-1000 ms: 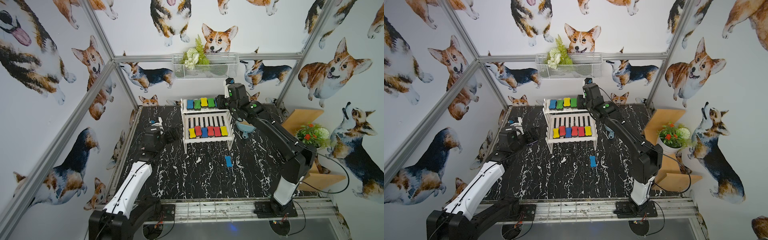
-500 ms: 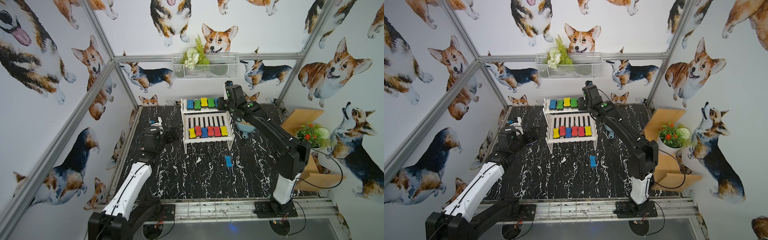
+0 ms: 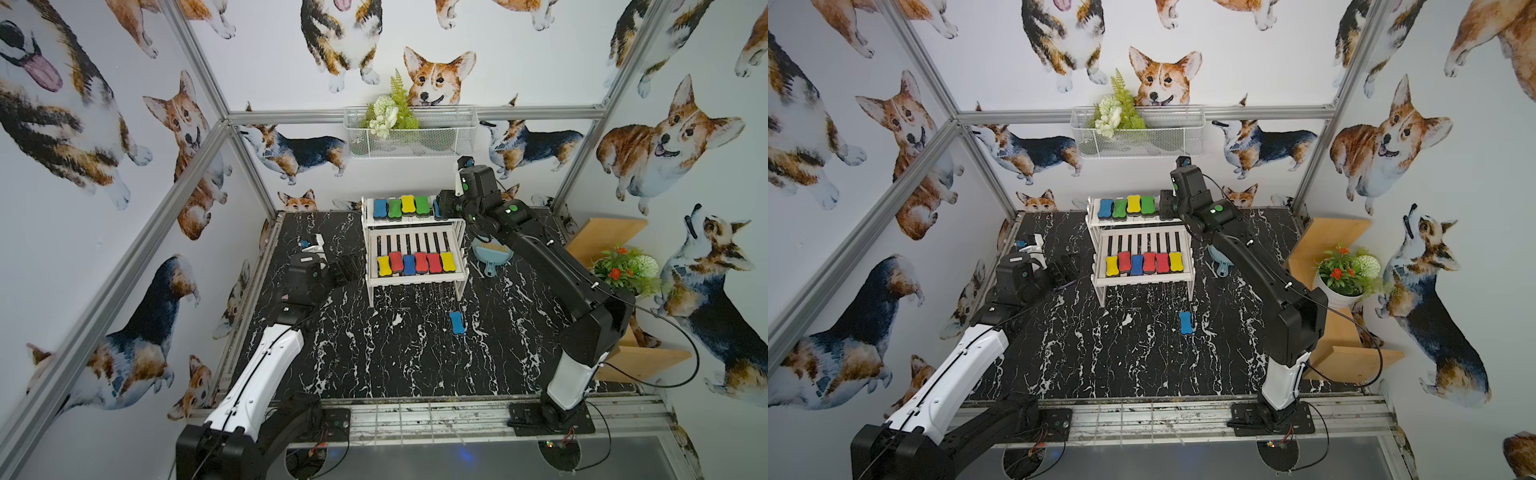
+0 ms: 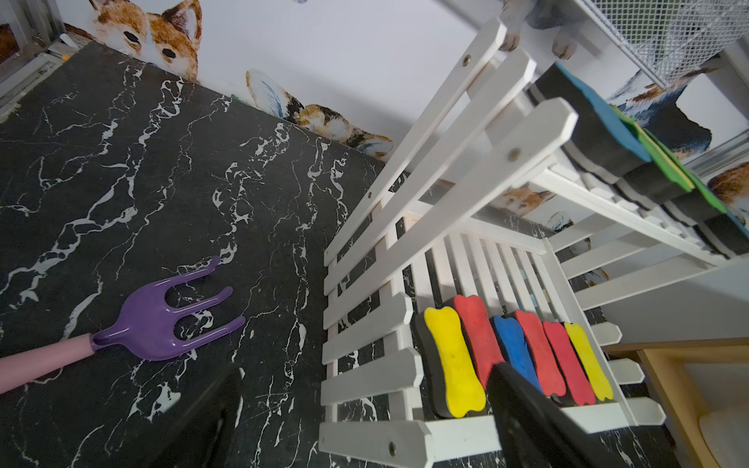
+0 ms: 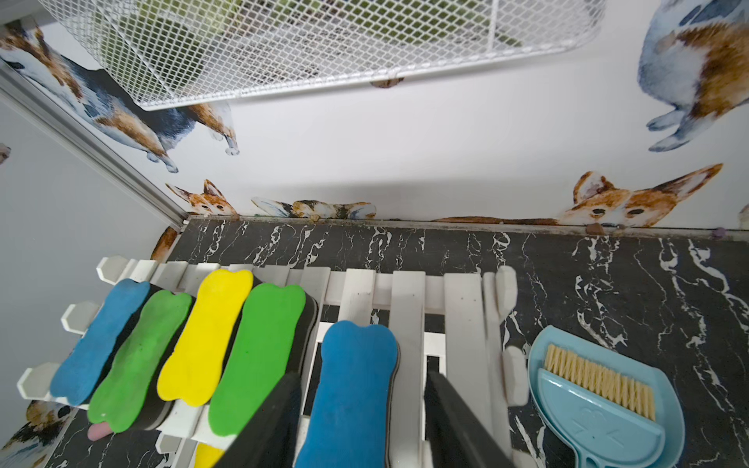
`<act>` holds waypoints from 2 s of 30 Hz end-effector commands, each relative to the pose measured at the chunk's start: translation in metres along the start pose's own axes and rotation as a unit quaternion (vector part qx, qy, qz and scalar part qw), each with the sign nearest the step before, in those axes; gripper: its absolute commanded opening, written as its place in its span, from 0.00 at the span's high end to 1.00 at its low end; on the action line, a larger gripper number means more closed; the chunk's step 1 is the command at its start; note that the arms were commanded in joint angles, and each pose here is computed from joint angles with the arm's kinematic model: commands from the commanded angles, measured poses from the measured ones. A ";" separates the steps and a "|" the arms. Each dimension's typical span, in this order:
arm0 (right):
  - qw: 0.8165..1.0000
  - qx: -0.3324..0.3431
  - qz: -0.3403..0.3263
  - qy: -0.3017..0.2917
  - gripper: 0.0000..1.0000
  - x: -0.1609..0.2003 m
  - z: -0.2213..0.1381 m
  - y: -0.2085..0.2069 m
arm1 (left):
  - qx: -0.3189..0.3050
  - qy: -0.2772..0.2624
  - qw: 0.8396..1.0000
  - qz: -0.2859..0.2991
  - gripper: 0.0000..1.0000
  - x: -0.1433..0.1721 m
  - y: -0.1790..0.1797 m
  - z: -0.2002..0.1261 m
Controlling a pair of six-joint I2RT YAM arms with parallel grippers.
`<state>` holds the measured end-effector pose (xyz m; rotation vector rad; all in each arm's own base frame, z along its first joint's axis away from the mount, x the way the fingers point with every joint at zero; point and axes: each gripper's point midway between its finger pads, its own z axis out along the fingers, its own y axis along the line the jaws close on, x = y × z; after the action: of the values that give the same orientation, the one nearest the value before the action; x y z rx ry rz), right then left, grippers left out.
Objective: Remove the whiteboard erasers from the shelf
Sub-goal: Pick up the whiteboard eraser from the shelf.
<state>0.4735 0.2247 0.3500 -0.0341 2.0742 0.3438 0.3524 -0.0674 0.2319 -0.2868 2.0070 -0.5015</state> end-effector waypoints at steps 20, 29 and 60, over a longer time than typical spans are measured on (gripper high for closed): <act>0.998 0.024 -0.030 0.044 0.33 0.027 0.020 -0.005 | -0.003 -0.007 1.000 0.005 0.01 -0.004 0.000 0.001; 0.995 0.056 -0.057 0.056 0.40 0.036 0.027 -0.006 | -0.003 -0.009 1.000 0.006 0.01 -0.005 0.000 0.000; 0.995 0.055 -0.057 0.064 0.36 0.030 0.029 -0.011 | -0.002 -0.007 1.000 0.006 0.01 -0.004 0.000 0.001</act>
<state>0.4849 0.2269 0.3143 -0.1124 2.1864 0.1667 0.3536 -0.0654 0.2297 -0.2961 2.0106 -0.4879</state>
